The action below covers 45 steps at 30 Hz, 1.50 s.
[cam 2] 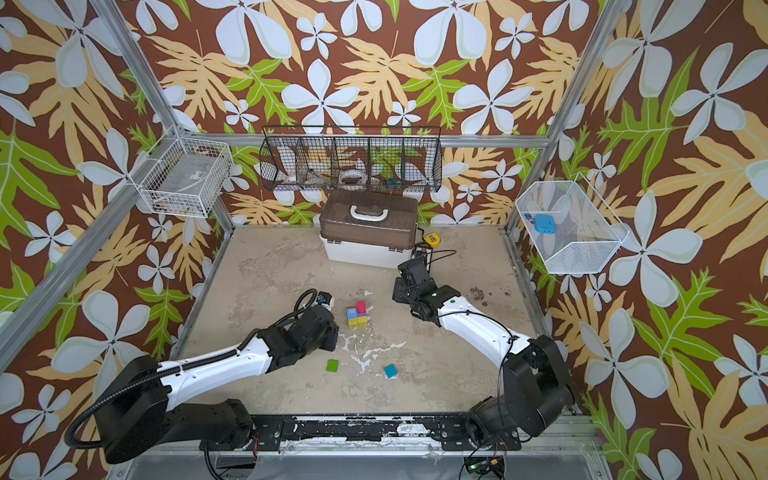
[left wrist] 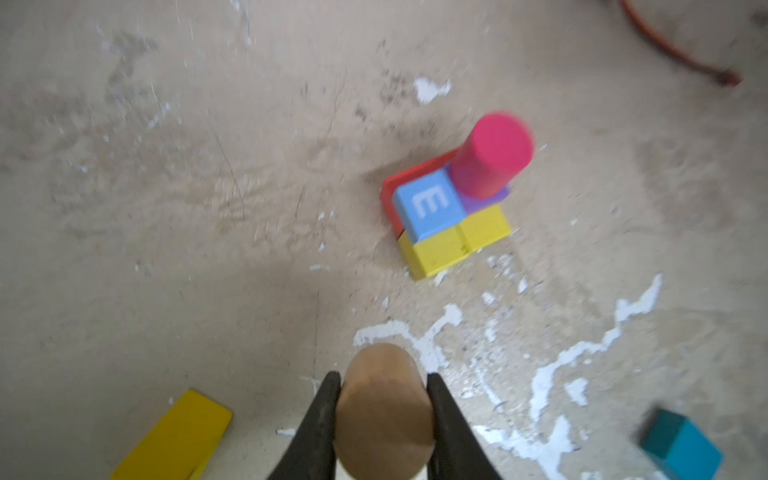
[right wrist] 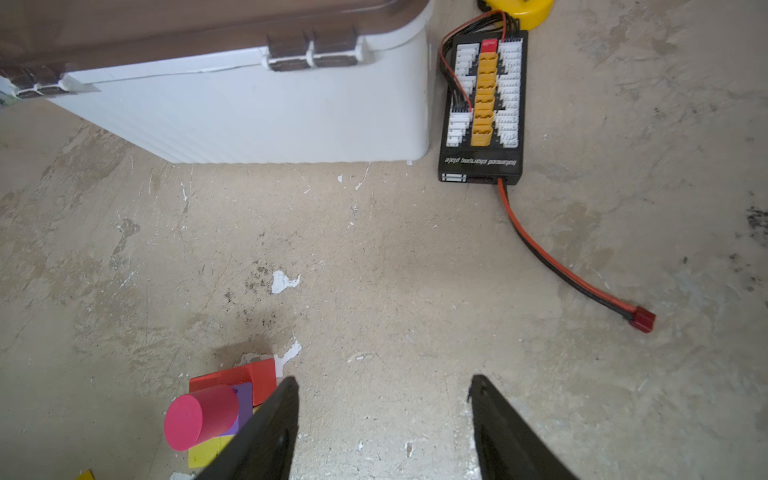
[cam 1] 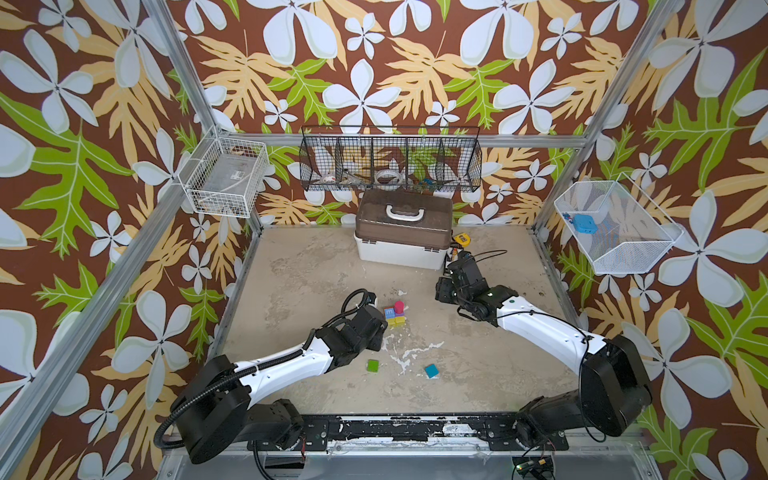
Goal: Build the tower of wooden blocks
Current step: 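Carry the tan cylinder over the stack beside the pink cylinder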
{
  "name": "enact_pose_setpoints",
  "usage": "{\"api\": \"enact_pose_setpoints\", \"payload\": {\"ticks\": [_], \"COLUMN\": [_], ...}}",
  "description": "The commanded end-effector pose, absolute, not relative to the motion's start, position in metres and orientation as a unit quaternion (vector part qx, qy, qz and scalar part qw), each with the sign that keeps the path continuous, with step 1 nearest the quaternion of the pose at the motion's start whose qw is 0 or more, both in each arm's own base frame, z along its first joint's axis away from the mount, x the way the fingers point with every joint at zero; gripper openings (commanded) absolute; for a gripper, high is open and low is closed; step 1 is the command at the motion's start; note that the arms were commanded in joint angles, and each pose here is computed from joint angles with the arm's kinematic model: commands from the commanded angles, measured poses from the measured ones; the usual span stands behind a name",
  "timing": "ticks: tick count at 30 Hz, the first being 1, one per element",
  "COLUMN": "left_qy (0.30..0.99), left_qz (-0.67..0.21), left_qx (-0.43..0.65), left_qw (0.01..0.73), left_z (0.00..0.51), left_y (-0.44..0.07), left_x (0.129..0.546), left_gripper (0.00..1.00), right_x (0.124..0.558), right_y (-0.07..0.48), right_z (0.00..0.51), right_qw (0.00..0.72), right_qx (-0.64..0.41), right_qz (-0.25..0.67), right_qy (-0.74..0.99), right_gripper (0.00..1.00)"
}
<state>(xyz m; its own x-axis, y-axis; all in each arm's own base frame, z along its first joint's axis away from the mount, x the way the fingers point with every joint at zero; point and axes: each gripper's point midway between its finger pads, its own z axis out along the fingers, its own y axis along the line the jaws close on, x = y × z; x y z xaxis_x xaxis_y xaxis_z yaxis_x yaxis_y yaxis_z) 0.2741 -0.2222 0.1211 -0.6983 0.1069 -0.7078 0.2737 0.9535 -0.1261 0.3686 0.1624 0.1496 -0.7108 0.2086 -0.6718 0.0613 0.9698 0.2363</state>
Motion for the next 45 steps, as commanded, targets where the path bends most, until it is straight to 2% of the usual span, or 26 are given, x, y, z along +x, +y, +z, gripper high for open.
{"api": "enact_pose_setpoints", "payload": {"ticks": [1,5,7,11,14,18,24,34,45], "left_qy": [0.896,0.849,0.817,0.778,0.742,0.729,0.690,0.684,0.692], "left_qz": [-0.102,-0.086,-0.090,-0.039,-0.032,-0.107,-0.109,-0.146,-0.164], "left_qx": [0.161,0.278,0.362,0.430,0.503,0.533,0.627,0.654,0.649], "left_qw": [0.402,0.440,0.439,0.456,0.442,0.416,0.345,0.287,0.270], "left_z": [0.160,0.199,0.203,0.205,0.197,0.200,0.161,0.110,0.099], "left_y": [-0.232,-0.250,-0.264,-0.262,-0.266,-0.263,-0.267,-0.252,-0.263], "left_x": [0.283,0.290,0.283,0.291,0.291,0.303,0.297,0.289,0.306], "left_gripper": [0.00,0.00,0.00,0.00,0.00,0.00,0.00,0.00,0.00], "right_x": [0.368,0.366,0.364,0.363,0.362,0.363,0.366,0.369,0.369], "right_y": [0.152,0.145,0.143,0.140,0.137,0.137,0.142,0.147,0.147], "right_z": [0.156,0.162,0.166,0.169,0.171,0.169,0.157,0.150,0.145], "right_qw": [0.386,0.399,0.403,0.408,0.411,0.408,0.391,0.377,0.374], "right_qx": [0.088,0.096,0.097,0.101,0.106,0.106,0.103,0.102,0.104], "right_qz": [0.095,0.097,0.098,0.101,0.103,0.106,0.106,0.112,0.111], "right_qy": [0.913,0.907,0.905,0.902,0.900,0.900,0.908,0.914,0.915], "right_gripper": [0.66,0.67,0.67,0.67,0.68,0.69,0.69,0.68,0.69]}}
